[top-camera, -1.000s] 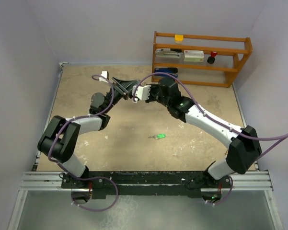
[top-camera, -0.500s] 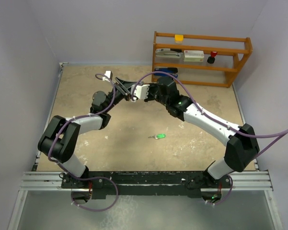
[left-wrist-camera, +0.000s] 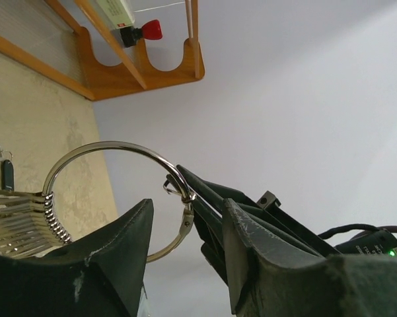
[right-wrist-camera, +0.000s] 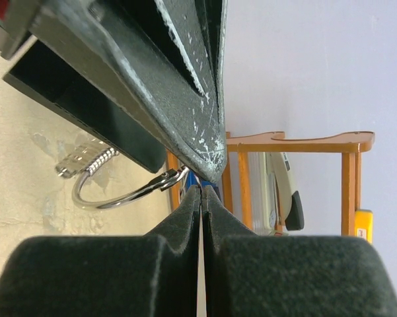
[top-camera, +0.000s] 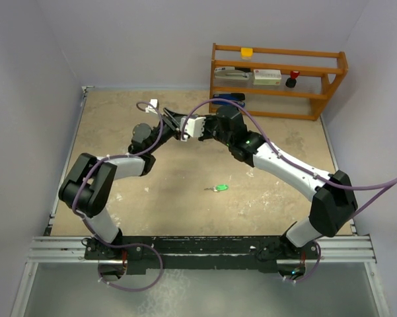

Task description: Put the keys on the keyring

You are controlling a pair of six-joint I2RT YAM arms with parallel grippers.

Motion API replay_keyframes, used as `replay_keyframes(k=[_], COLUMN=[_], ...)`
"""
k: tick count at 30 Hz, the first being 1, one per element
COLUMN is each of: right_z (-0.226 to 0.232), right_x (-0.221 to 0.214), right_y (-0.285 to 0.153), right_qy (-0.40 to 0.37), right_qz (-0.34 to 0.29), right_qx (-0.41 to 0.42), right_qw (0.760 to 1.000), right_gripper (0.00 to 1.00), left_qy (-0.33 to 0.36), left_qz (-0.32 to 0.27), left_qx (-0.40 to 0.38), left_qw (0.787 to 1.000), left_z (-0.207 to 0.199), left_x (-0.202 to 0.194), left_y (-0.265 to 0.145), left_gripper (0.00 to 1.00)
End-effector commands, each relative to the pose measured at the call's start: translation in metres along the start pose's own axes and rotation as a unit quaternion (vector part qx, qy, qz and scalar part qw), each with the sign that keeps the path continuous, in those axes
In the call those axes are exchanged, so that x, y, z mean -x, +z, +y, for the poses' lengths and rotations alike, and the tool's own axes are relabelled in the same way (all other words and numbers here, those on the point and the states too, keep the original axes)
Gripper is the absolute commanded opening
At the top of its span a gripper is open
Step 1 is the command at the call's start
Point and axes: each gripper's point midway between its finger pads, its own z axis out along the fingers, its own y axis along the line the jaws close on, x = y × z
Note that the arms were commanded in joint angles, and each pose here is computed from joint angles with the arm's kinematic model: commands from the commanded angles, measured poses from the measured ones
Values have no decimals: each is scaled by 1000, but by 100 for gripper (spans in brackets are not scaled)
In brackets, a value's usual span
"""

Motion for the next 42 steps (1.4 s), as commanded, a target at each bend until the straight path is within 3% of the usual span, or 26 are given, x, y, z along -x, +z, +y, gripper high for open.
replay_keyframes(k=[1, 30, 36, 40, 42], right_z=[-33, -23, -22, -27, -30], right_x=[25, 28, 28, 25, 25], right_y=[-9, 0, 1, -1, -4], right_qy=[-10, -18, -19, -11, -5], right_qz=[-37, -33, -31, -24, -25], right_qx=[-39, -23, -23, -42, -52], right_qw=[999, 999, 999, 999, 998], right_gripper=[0, 0, 0, 0, 7], left_qy=[11, 4, -1, -8, -9], left_qz=[1, 17, 22, 24, 24], left_qx=[-46, -71, -80, -89, -91], left_qw=[999, 997, 997, 996, 996], left_z=[-26, -31, -31, -32, -32], left_x=[5, 1, -1, -2, -2], left_y=[13, 17, 18, 16, 16], left_gripper=[42, 15, 0, 0, 0])
